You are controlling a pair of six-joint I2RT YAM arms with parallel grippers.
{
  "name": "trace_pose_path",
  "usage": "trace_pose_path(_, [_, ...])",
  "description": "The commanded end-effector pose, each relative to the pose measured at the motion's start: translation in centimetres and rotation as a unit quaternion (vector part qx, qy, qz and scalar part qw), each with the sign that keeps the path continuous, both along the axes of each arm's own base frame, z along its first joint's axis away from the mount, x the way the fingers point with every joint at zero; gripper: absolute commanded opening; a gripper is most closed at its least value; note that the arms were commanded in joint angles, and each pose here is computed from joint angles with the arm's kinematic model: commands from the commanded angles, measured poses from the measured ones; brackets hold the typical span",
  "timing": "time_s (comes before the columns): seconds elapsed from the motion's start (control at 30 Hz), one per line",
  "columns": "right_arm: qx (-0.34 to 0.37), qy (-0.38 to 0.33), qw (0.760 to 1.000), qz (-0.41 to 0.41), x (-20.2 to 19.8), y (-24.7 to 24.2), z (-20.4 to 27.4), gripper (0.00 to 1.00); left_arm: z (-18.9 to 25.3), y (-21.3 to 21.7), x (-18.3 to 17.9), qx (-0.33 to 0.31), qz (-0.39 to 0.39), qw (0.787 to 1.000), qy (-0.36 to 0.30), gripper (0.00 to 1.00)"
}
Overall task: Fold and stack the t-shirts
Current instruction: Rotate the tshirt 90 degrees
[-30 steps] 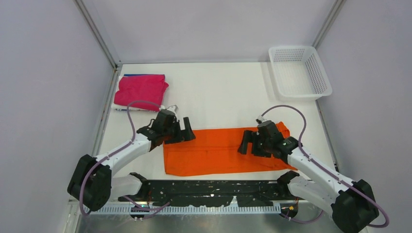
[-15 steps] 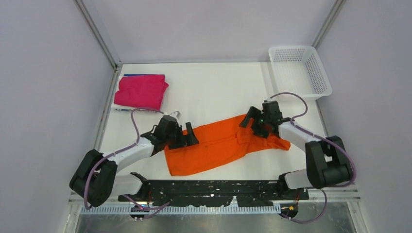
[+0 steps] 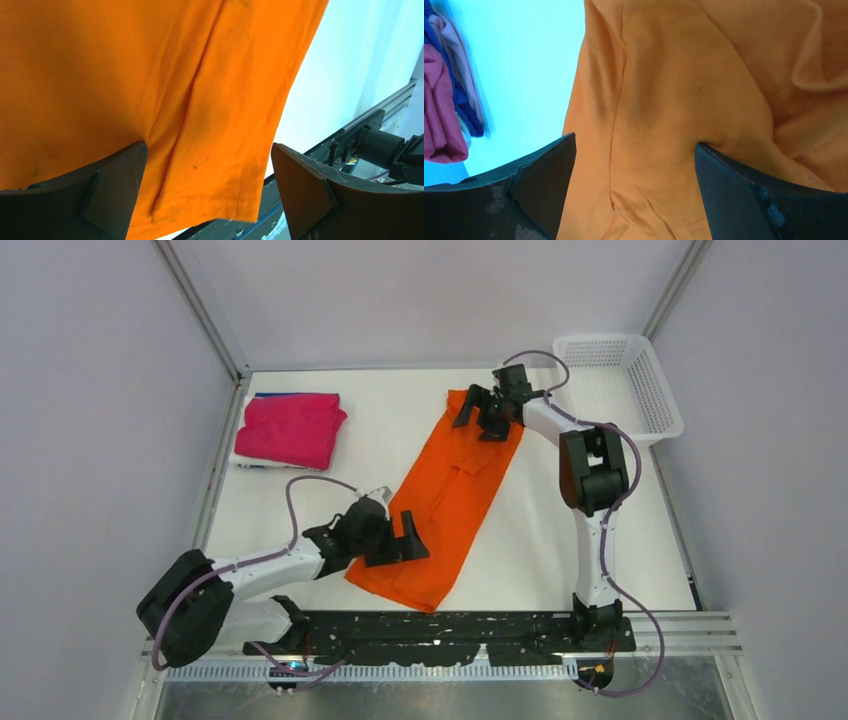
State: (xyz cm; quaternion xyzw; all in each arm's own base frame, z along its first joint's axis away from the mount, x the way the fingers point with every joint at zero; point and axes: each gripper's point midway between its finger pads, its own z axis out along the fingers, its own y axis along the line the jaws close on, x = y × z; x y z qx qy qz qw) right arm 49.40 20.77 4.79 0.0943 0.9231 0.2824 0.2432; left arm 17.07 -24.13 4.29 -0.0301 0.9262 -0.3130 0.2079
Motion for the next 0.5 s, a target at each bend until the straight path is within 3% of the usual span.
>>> trace_pose_path(0.0, [-0.058, 0.052, 0.995, 0.067, 0.4, 1.1, -3.0, 0.95, -0.2, -3.5, -0.3, -0.010, -0.028, 0.999, 0.020, 1.00])
trace_pose_path(0.17, [-0.068, 0.058, 0.992, 0.086, 2.7, 2.3, -3.8, 0.95, 0.7, -8.1, -1.1, -0.009, -0.093, 0.995, 0.015, 1.00])
trace_pose_path(0.47, [-0.055, 0.000, 0.993, 0.102, 5.9, 3.8, -1.4, 0.95, 3.2, -9.3, -2.2, 0.005, -0.123, 0.992, -0.024, 1.00])
